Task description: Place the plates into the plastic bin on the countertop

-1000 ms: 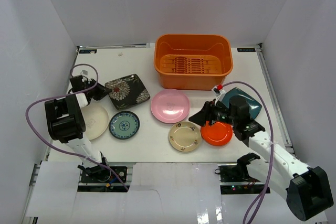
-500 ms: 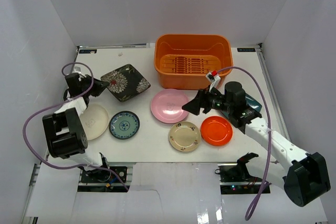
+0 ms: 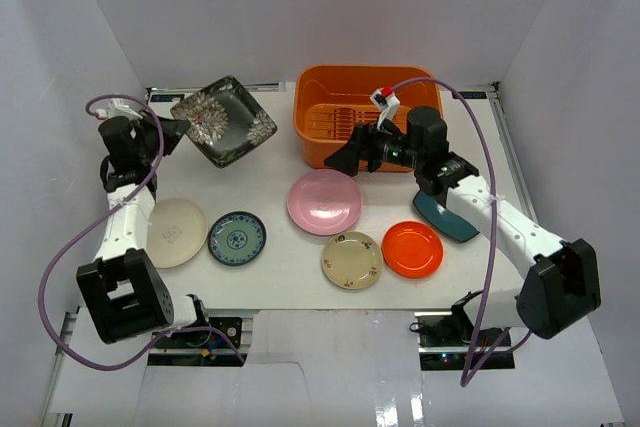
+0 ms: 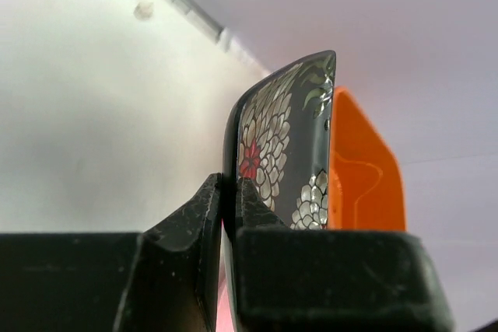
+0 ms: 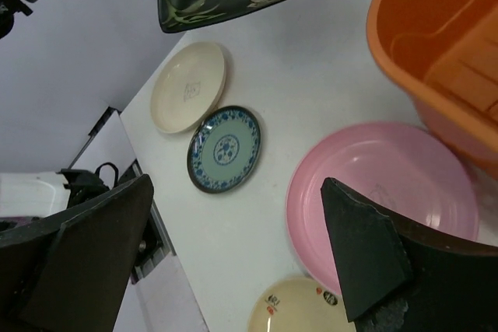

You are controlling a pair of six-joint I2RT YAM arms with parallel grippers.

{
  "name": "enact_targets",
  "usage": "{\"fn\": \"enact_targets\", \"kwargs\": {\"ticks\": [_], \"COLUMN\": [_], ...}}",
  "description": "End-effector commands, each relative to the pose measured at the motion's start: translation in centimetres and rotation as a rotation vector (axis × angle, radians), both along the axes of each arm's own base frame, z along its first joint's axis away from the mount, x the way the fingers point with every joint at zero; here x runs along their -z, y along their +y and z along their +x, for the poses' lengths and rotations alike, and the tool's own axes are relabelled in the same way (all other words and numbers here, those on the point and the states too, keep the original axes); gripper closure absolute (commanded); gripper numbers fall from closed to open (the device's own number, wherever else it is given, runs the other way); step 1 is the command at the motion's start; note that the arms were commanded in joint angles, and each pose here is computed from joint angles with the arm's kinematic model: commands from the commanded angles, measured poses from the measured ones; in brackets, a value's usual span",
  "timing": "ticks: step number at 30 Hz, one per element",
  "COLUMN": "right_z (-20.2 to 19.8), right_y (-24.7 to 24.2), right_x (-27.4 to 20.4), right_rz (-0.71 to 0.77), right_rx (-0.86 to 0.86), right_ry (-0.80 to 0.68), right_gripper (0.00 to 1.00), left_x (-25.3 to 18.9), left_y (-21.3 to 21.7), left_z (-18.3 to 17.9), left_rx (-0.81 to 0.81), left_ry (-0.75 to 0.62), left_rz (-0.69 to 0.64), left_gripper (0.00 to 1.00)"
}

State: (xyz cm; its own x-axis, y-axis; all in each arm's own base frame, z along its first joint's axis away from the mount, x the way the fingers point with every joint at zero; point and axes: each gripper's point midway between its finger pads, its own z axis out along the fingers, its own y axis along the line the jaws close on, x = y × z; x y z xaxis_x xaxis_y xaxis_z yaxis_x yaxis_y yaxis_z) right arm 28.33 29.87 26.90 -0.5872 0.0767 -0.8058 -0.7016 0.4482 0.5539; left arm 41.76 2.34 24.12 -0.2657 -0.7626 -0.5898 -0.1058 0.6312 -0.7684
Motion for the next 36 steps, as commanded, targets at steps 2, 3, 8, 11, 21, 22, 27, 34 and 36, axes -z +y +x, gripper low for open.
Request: {"fn": "enact_targets", "kwargs": {"ticks": [2,3,8,11,21,22,27,34,36], "right_z": [2.8,3.2,6.3,8.0,10.6,10.1,7.9,6.5,7.0], "right_y": [1.0,1.2,2.3,2.7,1.1,1.3,3.0,3.5,2.8], "right_x": [-3.3,-3.5,-5.4,-5.9,-2.7,-2.8,-3.0,-3.4,-4.1], "right_rz": [-0.015,-0.024,-0.078,-0.092,-0.201,-0.182,-0.013,0.091,0.115], "right_rx": [0.019,0.016,0.023,0.047,0.176,0.158,0.058,0.023,0.058], "right_ry": [-0.107,-0.115,-0.171,-0.190,-0.206,-0.194,-0.133,-0.060,-0.051], "right_gripper": [0.02,0.02,0.07,0.08,0.00,0.04,0.32,0.83,0.92], "left_x": [-12.4,-12.6,-13.6,-13.3,-13.4,-13.4,-12.5,-11.9,-11.7], "left_y": [-2.2,-2.9,-8.8,-11.9,-16.3,-17.5,-18.6,-19.3,-19.4], "left_z": [-0.6,-0.9,-2.8,-3.8,-6.3,-6.8,-6.7,-6.6,-6.6], "left_rx": [0.114,0.144,0.337,0.436,0.589,0.621,0.646,0.665,0.672], "left_ry": [-0.305,-0.306,-0.318,-0.300,-0.295,-0.296,-0.278,-0.269,-0.265], "left_rz": [0.030,0.012,-0.027,-0.056,-0.101,-0.105,-0.115,-0.120,-0.118], "left_gripper": [1.00,1.00,1.00,1.00,1.00,1.00,1.00,1.00,1.00]}}
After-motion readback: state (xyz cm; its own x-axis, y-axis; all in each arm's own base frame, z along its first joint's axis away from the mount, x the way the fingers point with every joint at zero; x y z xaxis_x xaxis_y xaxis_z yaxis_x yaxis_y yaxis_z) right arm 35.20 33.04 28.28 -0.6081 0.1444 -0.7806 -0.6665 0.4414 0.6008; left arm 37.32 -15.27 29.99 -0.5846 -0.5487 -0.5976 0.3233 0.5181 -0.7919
